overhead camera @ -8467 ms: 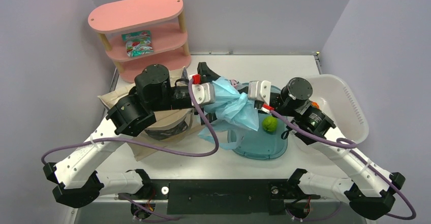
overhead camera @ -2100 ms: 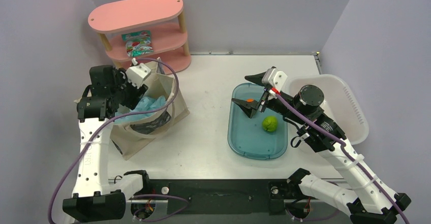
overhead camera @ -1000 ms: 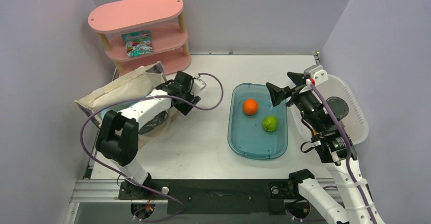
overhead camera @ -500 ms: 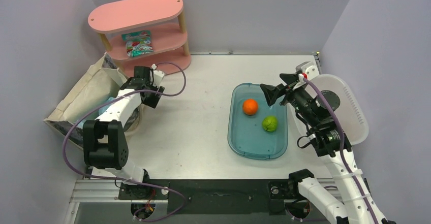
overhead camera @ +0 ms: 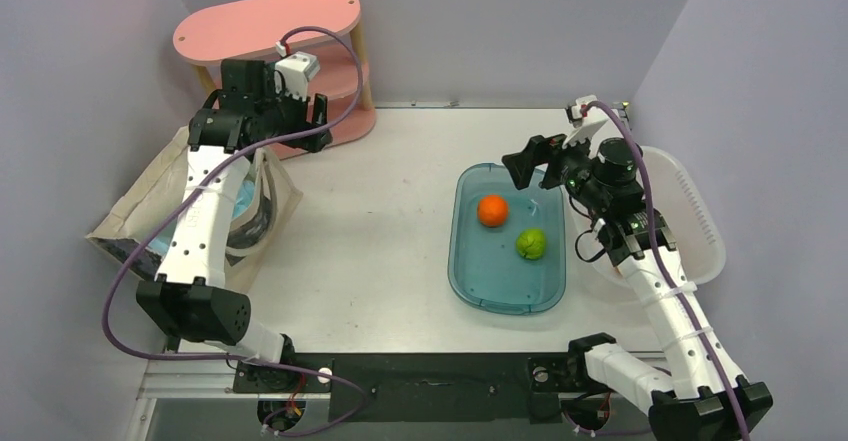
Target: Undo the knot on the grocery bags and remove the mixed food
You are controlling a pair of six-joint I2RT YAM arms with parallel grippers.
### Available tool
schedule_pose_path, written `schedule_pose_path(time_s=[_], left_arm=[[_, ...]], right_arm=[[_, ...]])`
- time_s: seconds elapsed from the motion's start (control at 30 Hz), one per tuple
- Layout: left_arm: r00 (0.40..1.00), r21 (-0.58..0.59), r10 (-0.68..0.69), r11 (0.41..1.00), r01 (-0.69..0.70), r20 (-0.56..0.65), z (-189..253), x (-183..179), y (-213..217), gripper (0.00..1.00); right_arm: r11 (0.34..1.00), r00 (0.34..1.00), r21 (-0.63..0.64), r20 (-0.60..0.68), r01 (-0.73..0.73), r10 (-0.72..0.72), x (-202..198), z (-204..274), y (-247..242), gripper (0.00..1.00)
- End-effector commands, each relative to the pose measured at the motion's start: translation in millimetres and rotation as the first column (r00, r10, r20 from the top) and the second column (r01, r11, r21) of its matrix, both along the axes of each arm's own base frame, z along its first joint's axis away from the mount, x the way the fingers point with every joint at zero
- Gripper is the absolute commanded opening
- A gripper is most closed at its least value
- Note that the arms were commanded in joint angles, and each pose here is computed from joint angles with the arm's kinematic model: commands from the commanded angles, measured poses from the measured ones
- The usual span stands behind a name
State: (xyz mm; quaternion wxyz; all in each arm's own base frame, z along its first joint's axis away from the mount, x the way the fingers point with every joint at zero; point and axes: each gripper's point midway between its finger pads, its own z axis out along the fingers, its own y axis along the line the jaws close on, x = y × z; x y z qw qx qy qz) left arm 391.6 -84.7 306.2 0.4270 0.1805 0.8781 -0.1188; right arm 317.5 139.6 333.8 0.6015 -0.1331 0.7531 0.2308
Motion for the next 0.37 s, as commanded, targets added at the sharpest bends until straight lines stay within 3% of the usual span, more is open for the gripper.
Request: schedule_pose_path(time_s=[0.0,0.33], left_arm=[[0.996,-0.113,0.0,0.994,-0.01,-0.091,3,-29,-12,0.64],[0.995,-0.174,0.011,0.984,-0.028,-0.098,-10,-43,-17,0.65]], right_arm=[[0.998,0.993,0.043,-0.106,0.051,-0.046,1,-20,-10,0.89],[0.994,0.981,0.02,-0.161,0.11,-0.105,-9,-50,-31,0.91]])
